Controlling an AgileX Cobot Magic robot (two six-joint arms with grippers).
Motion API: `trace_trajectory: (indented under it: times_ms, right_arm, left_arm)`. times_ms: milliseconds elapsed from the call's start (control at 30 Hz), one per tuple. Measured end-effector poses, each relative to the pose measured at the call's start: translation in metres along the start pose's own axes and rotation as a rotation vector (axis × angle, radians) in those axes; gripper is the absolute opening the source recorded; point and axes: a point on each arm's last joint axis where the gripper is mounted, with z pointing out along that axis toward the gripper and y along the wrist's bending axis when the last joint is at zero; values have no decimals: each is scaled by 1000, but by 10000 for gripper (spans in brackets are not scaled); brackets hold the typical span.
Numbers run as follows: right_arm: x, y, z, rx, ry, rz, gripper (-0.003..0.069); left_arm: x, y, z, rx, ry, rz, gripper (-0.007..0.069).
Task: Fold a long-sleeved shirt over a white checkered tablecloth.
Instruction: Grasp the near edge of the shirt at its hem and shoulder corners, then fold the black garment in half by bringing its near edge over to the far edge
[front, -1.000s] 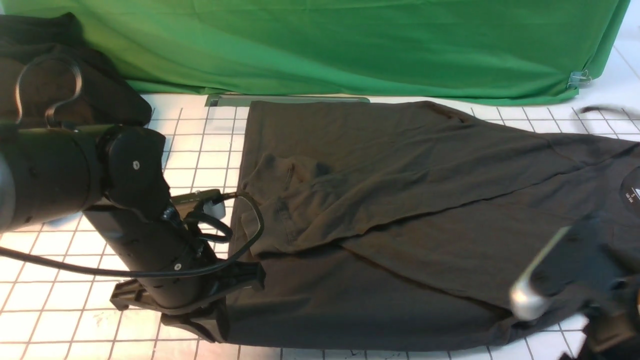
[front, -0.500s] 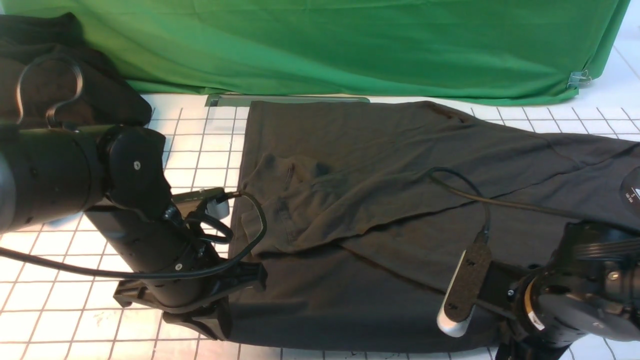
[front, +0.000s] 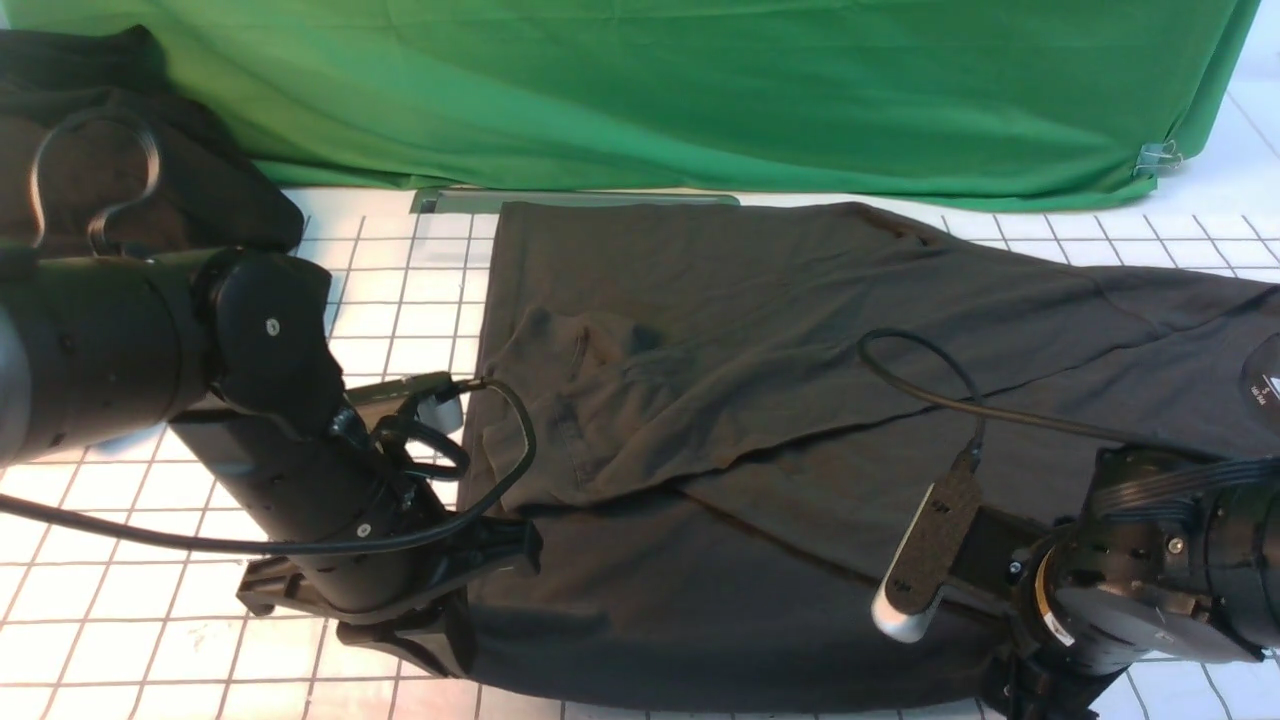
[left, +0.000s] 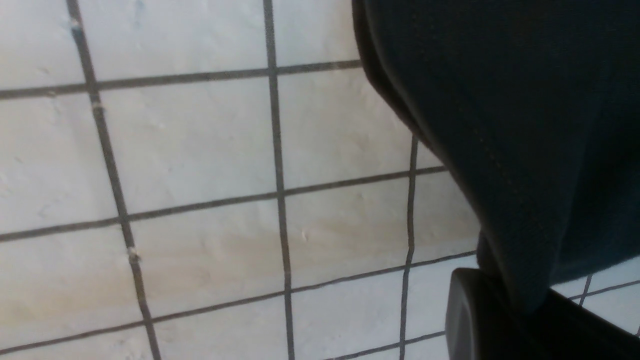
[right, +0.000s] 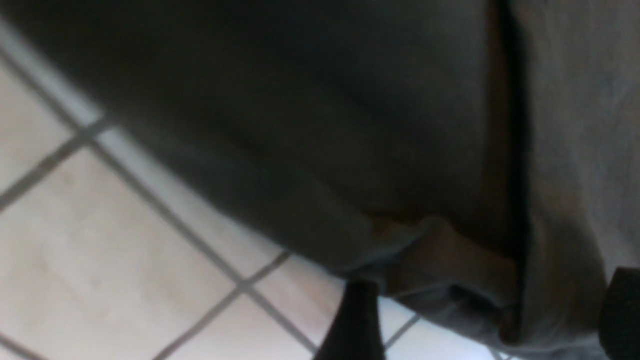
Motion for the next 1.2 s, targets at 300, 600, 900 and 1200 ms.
trace_trajectory:
  times_ms: [300,600,900,1200]
  right_arm:
    - [1,-1,4,2,24,5,78]
    - [3,-10,-24,4,50,81,29]
    - [25,10,-78,-93,72,111,29]
    - [46,44,-122,-198,64,118,29]
  left_arm:
    - [0,-1,-3,13,-15,-1,17]
    - [6,-7,-30,44,-66,24,17]
    - [26,-6,-51,46,-19,45,17]
    - [64,4,-51,42,32,58,17]
